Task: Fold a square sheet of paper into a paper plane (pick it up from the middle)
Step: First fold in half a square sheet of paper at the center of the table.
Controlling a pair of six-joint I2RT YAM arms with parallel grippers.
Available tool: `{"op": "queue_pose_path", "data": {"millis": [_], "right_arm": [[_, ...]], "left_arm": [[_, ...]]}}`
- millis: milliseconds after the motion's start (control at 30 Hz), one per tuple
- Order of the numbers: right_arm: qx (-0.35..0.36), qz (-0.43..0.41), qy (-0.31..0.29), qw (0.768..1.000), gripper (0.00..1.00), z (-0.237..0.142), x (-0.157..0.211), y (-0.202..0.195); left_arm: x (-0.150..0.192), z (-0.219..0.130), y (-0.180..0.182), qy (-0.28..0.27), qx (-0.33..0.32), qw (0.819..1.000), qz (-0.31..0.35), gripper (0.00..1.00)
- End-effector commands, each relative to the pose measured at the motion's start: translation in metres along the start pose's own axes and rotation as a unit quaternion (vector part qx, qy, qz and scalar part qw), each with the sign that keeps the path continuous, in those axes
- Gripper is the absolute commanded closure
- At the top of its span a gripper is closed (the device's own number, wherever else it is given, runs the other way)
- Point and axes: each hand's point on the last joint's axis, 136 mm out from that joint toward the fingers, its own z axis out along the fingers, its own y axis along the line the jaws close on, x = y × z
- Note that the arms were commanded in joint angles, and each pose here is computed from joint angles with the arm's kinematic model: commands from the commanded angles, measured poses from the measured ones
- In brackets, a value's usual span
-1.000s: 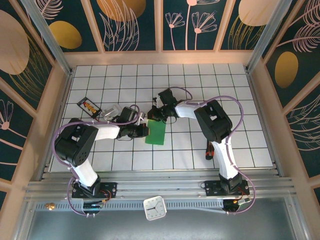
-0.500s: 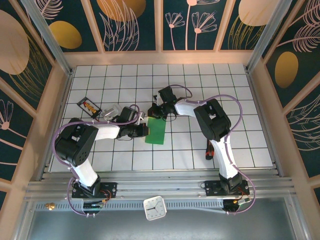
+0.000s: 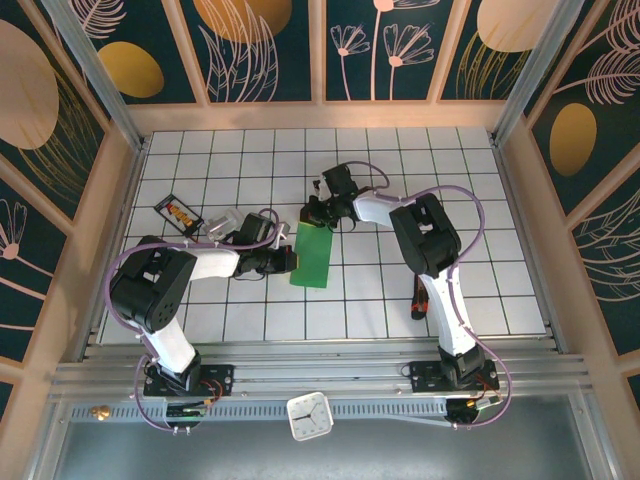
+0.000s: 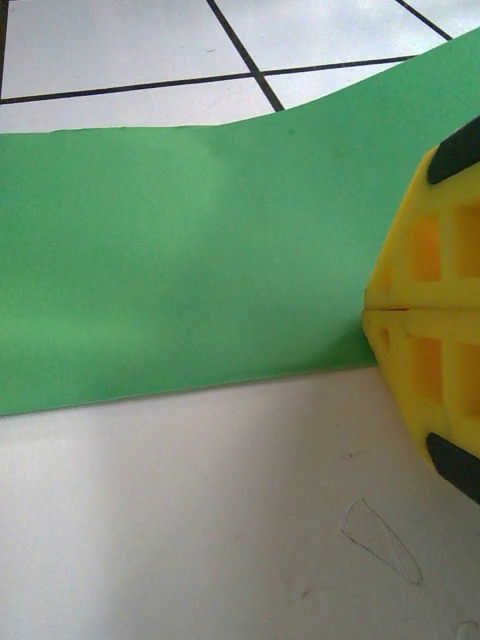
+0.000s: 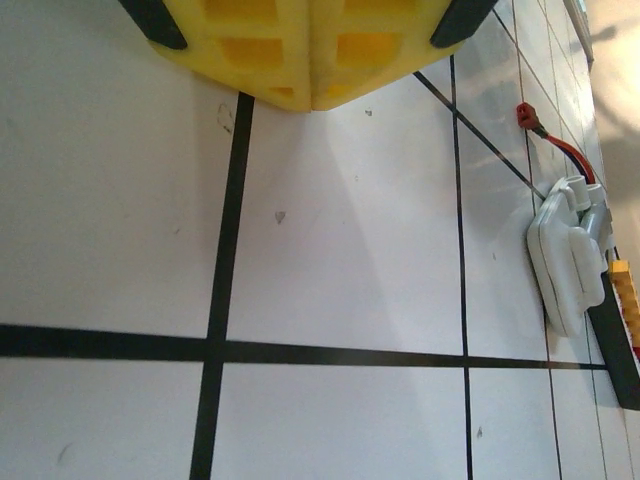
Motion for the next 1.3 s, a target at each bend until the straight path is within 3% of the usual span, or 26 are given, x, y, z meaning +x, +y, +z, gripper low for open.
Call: {"op": "queue_pose_path", "data": {"millis": [0, 200, 667, 1267], "right_arm": [[0.082, 0.004, -0.068, 0.994, 1.00, -0.010, -0.044, -0.059], [0.041, -0.033, -0.097, 0.994, 1.00, -0.044, -0.064, -0.019], [-0.015, -0.081, -0.048, 0.995, 1.00, -0.027, -0.004, 0.039], [0.016, -0.074, -0.013, 0.997, 1.00, 0.012, 0.012, 0.015]], "left_arm": [[0.088, -0.001, 0.067, 0.137, -0.119, 0.981, -0.063, 1.00], [0.087, -0.001, 0.066, 0.135, -0.118, 0.982, -0.063, 1.00], [0.086, -0.001, 0.065, 0.133, -0.116, 0.982, -0.062, 1.00], [0.086, -0.002, 0.064, 0.132, -0.115, 0.983, -0.062, 1.00]]}}
